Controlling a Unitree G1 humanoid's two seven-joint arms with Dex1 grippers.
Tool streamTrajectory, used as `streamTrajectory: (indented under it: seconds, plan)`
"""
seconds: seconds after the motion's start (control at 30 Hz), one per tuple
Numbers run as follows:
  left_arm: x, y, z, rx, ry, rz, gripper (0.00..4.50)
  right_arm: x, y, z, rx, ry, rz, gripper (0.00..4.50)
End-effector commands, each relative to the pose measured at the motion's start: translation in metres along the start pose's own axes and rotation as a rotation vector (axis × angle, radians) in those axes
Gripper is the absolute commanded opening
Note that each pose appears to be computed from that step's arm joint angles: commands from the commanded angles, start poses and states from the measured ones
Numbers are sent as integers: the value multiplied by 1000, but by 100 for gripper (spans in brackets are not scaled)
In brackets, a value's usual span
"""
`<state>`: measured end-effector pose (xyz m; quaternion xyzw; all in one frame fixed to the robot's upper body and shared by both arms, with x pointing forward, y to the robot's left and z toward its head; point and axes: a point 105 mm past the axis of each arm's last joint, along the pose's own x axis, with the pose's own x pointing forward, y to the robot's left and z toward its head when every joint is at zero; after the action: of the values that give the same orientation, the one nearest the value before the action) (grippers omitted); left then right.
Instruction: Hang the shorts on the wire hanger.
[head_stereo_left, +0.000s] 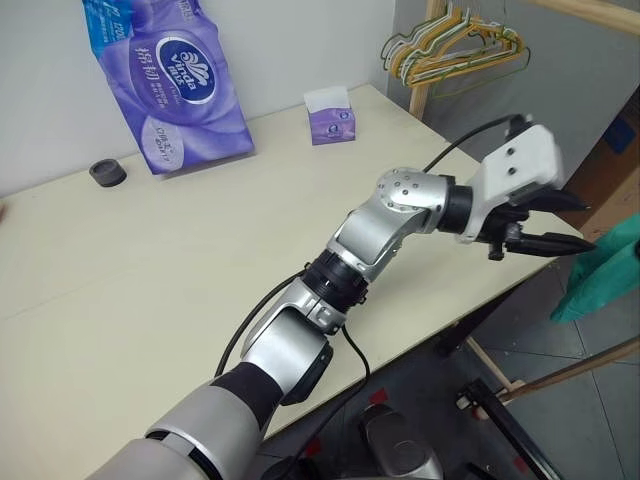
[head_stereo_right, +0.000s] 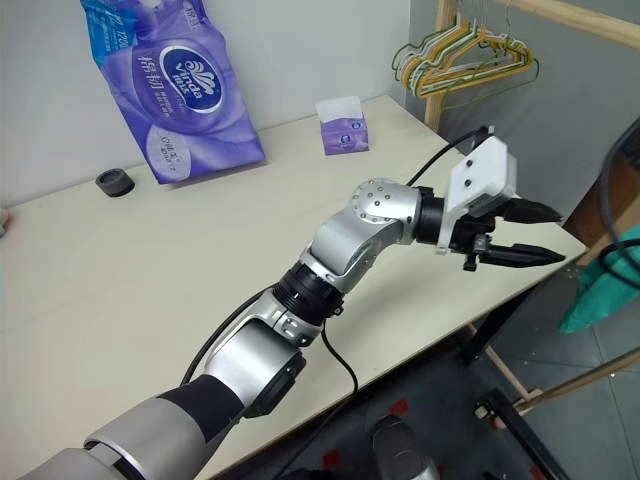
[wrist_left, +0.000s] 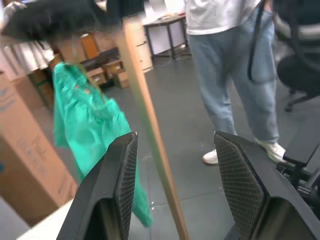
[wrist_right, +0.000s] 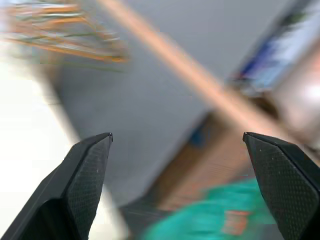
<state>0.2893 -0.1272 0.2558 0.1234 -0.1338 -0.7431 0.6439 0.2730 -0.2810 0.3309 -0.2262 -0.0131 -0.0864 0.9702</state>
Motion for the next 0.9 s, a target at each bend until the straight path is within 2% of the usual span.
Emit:
streamTrajectory:
  seconds: [0.03, 0.07, 0.2, 0.37, 0.53, 0.7, 0.9]
  plan:
    - [-37, 8, -10, -33, 22, 113, 255, -5, 62, -7, 26, -94, 194, 446]
    - [-51, 9, -19, -48, 48, 152, 255, -6, 78, -12, 25, -113, 229, 446]
    - [-97, 17, -47, -68, 155, 356, 255, -4, 110, -29, 78, -132, 281, 446]
    - [-180, 42, -78, -166, 208, 905, 255, 3, 152, -48, 160, -156, 393, 446]
    - [-249, 20, -102, -140, 253, 1400, 255, 16, 201, -72, 280, -131, 487, 446]
    - [-288, -16, -122, -146, 322, 1653, 255, 35, 230, -88, 311, -167, 458, 446]
    - [-315, -24, -128, -179, 303, 1784, 255, 39, 250, -103, 372, -175, 511, 446]
